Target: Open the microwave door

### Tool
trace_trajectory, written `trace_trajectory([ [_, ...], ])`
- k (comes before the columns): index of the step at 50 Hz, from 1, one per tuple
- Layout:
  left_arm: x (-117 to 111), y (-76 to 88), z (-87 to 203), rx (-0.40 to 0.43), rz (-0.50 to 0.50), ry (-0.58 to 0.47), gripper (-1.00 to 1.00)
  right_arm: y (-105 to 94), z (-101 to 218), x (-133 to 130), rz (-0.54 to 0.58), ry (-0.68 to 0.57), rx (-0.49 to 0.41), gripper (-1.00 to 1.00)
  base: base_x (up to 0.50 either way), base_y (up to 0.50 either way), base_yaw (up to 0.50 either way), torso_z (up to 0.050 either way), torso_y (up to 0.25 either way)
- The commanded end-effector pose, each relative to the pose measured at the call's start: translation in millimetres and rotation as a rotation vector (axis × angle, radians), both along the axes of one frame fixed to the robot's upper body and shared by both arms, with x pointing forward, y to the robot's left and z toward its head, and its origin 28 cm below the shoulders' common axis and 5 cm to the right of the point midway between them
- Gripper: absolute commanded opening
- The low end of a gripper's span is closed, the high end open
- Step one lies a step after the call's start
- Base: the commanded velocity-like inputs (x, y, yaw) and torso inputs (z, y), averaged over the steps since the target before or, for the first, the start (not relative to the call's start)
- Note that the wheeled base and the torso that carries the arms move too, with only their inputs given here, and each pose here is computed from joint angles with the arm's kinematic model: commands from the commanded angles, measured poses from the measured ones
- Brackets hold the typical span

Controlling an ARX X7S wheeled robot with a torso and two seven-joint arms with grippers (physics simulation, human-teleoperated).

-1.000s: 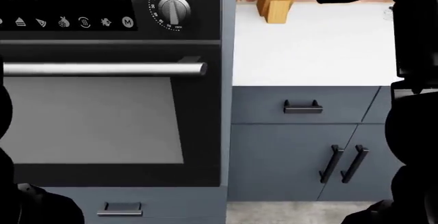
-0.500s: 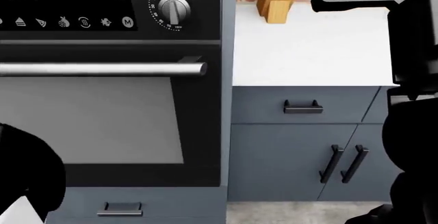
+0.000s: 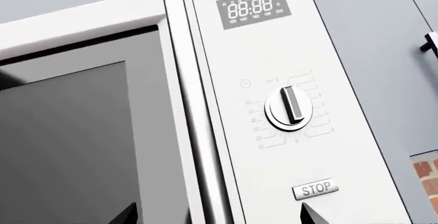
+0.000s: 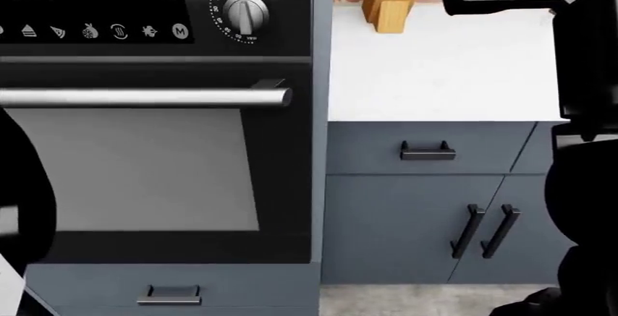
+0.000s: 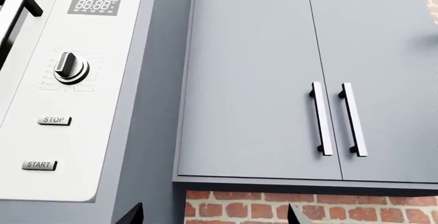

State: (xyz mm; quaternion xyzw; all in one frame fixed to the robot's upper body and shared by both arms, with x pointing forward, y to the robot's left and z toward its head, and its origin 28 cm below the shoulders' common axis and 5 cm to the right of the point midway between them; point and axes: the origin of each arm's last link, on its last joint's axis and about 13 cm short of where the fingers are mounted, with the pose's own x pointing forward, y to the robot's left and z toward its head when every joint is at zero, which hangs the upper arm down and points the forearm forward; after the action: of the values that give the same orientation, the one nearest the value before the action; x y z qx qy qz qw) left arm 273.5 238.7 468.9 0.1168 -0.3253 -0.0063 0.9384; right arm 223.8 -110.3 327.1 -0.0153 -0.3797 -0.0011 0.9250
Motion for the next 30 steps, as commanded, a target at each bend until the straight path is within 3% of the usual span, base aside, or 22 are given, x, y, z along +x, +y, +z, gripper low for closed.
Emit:
trace_trajectory([
  [1, 15, -1.1, 5, 0.024, 0.020, 0.027, 1.00, -1.2, 0, 0, -0.004, -0.001, 0.002, 1.00, 0.00, 0.00, 0.00, 0.000, 0.000],
  [18, 52, -2.8, -3, 0.053, 0.056, 0.091, 1.00, -3.2, -2, 1, -0.012, 0.000, 0.005, 1.00, 0.00, 0.00, 0.00, 0.000, 0.000],
  [30, 64, -2.0, -5, 0.062, 0.074, 0.109, 1.00, -3.5, -2, 2, -0.014, 0.003, 0.004, 1.00, 0.00, 0.00, 0.00, 0.000, 0.000],
])
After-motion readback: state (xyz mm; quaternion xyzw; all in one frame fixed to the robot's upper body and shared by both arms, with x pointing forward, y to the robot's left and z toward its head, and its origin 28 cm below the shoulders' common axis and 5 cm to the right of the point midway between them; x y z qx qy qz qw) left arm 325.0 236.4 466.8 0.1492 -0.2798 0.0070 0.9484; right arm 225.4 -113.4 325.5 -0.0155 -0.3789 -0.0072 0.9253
